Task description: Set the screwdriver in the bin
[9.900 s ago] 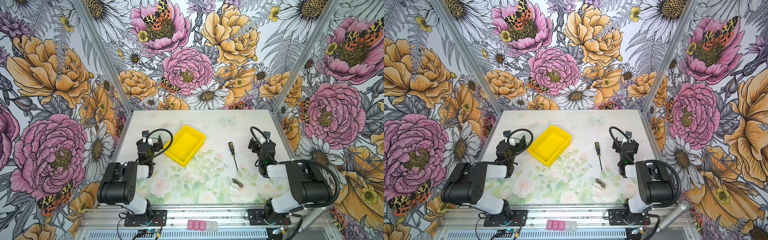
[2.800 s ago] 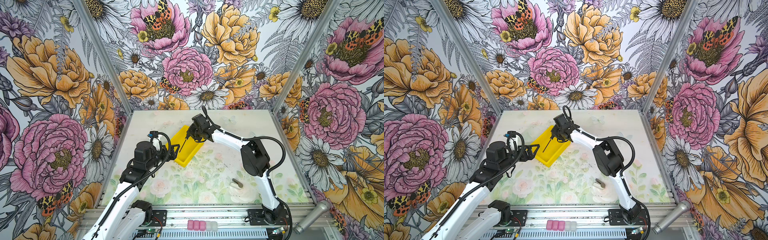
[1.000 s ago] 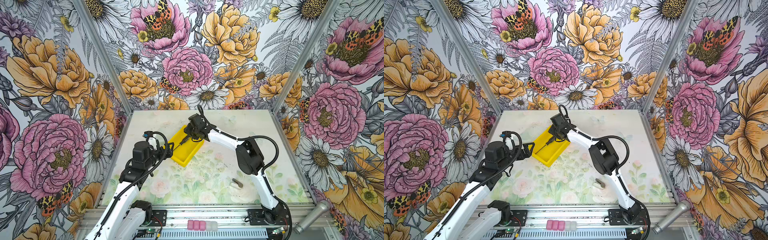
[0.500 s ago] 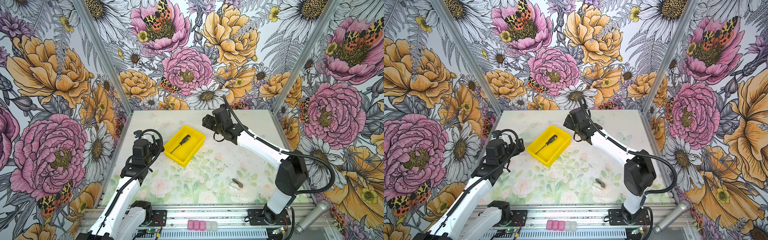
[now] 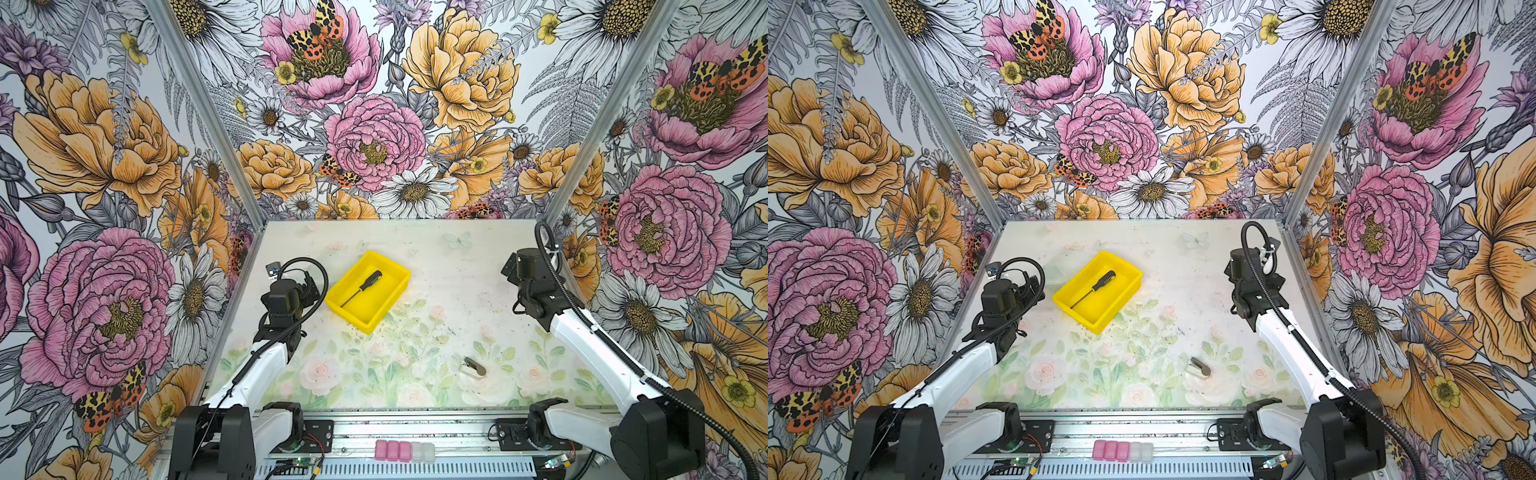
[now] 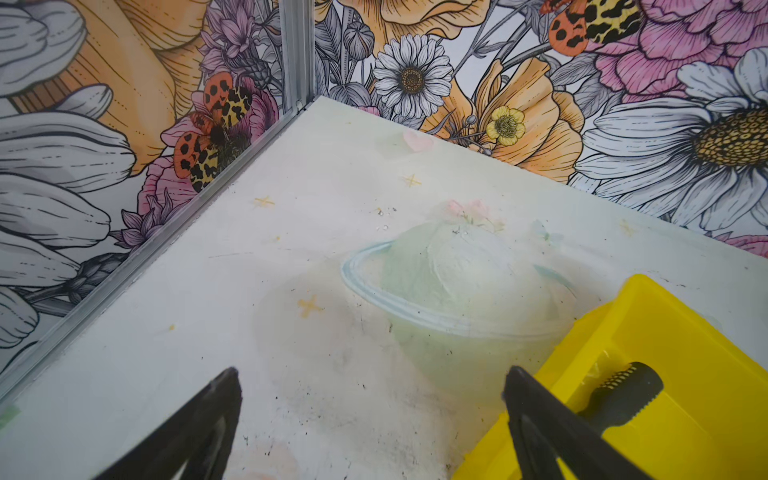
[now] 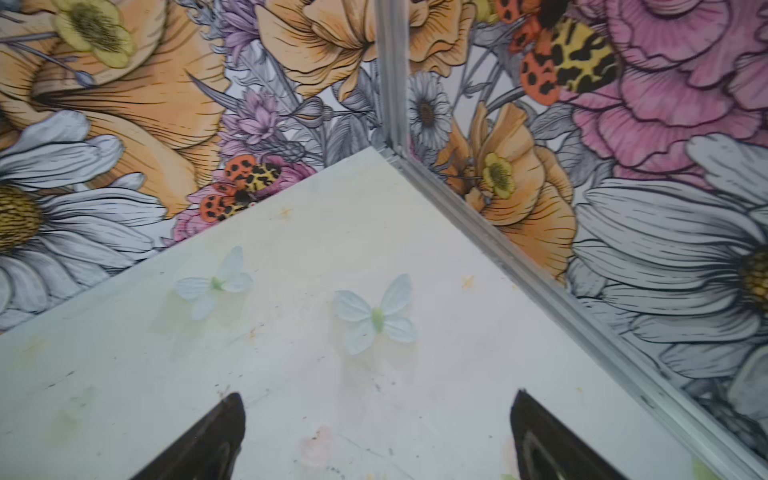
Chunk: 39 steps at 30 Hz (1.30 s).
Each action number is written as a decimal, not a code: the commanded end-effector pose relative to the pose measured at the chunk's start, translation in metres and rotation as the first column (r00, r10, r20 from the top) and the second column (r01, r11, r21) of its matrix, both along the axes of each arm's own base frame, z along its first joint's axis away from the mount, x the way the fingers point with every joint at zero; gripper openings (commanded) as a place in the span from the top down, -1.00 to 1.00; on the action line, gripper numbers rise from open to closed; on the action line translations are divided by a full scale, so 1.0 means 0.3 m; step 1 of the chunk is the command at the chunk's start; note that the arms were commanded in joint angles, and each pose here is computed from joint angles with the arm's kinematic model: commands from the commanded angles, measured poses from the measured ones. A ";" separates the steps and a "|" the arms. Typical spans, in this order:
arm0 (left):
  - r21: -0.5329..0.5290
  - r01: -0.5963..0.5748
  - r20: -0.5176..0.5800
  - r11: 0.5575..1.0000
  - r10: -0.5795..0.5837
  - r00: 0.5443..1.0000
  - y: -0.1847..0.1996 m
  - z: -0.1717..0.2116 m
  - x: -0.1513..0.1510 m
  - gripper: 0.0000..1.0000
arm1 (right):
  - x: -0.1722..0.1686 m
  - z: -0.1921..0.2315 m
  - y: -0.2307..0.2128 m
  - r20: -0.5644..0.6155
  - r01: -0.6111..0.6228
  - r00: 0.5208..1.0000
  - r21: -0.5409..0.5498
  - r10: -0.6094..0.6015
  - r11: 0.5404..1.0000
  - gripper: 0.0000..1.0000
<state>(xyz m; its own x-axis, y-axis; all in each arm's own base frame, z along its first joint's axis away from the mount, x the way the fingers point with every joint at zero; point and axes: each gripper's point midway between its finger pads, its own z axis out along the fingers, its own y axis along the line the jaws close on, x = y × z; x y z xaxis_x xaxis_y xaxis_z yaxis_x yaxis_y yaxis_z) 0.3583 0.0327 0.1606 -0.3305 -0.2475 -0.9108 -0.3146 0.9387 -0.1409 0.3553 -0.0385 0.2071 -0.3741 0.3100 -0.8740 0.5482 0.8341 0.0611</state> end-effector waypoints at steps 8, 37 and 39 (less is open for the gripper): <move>0.167 0.024 0.112 0.986 -0.043 0.993 -0.007 -0.007 0.108 -0.97 | 0.068 -0.195 -0.093 0.050 -0.201 0.976 -0.169 0.212 0.965 -0.99; 0.181 0.148 0.164 0.972 -0.179 0.970 -0.042 -0.103 0.156 -0.97 | 0.150 -0.316 0.024 0.148 -0.384 0.899 -0.190 0.413 0.904 -0.99; 0.178 0.153 0.163 0.972 -0.183 0.970 -0.043 -0.104 0.157 -0.97 | 0.150 -0.316 0.024 0.148 -0.384 0.899 -0.190 0.413 0.904 -0.99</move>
